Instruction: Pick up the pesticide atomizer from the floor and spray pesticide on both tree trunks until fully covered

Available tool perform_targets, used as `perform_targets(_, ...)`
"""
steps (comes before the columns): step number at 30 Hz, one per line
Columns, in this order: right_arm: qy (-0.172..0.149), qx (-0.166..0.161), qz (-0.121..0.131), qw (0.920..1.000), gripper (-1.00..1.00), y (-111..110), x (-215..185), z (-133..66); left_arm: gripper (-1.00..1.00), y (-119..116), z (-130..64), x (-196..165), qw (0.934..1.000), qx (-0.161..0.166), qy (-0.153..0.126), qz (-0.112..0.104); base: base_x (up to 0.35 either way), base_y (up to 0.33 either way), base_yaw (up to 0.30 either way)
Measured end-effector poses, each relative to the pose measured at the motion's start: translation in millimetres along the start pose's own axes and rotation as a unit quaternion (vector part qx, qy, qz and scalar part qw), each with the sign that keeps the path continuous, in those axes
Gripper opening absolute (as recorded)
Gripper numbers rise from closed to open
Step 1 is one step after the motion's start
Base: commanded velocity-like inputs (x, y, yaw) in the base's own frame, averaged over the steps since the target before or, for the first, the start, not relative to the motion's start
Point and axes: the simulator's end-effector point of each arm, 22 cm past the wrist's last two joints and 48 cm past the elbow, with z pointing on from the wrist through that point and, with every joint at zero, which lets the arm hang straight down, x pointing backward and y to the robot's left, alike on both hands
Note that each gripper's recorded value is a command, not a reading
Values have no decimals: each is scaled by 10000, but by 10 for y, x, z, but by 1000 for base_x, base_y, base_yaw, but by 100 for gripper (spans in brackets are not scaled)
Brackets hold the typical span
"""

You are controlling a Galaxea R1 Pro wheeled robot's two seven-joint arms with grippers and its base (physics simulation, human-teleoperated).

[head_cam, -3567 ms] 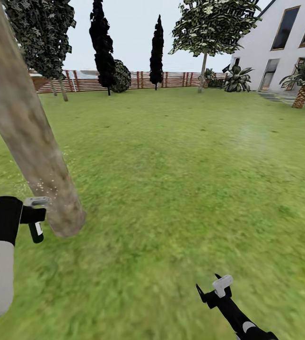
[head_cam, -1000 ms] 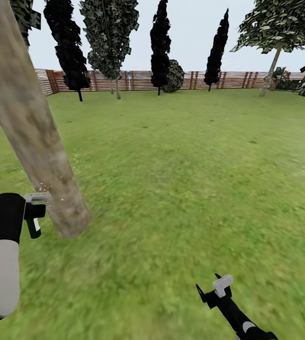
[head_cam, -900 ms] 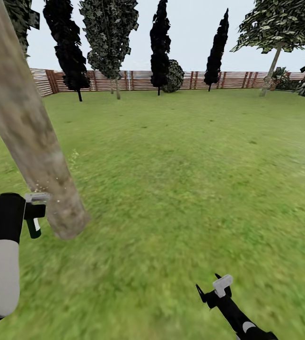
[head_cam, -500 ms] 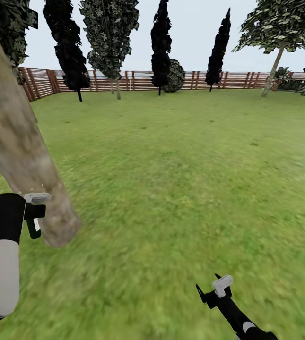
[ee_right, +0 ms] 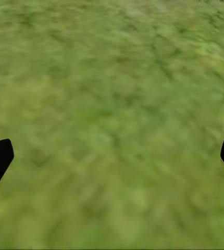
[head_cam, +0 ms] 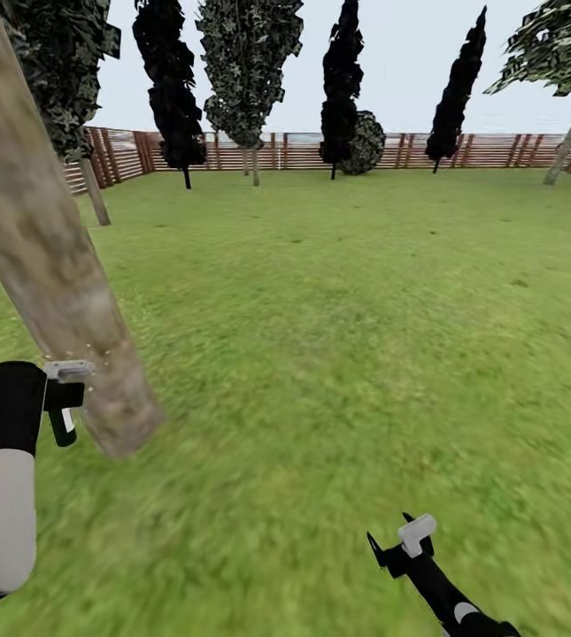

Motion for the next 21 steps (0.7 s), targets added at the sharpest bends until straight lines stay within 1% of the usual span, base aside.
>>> perform_targets(6,0,-2,2,10000,100,2,0,-1,-100,0,6,14,10000,-4,17,6,229,-204,13)
perform_targets(15,6,-5,5,10000,100,6,4,0,-100,-6,26,48,10000,5,51,14,184,-223,257)
perform_targets(16,6,-6,4,10000,100,7,5,0,-100,-22,81,182,9999,16,149,46,140,-245,278)
perform_targets(18,8,-5,4,10000,100,6,5,1,-100,-60,248,593,9986,64,502,117,129,-251,278)
perform_targets(19,8,-7,5,10000,100,8,7,0,-100,-60,370,749,9985,159,521,60,135,-254,278)
perform_targets(20,7,-9,5,10000,100,8,6,-1,-100,-41,428,803,9987,193,479,-4,144,-255,278)
perform_targets(21,7,-7,5,10000,100,8,6,-1,-100,16,476,869,9987,138,487,-86,151,-255,278)
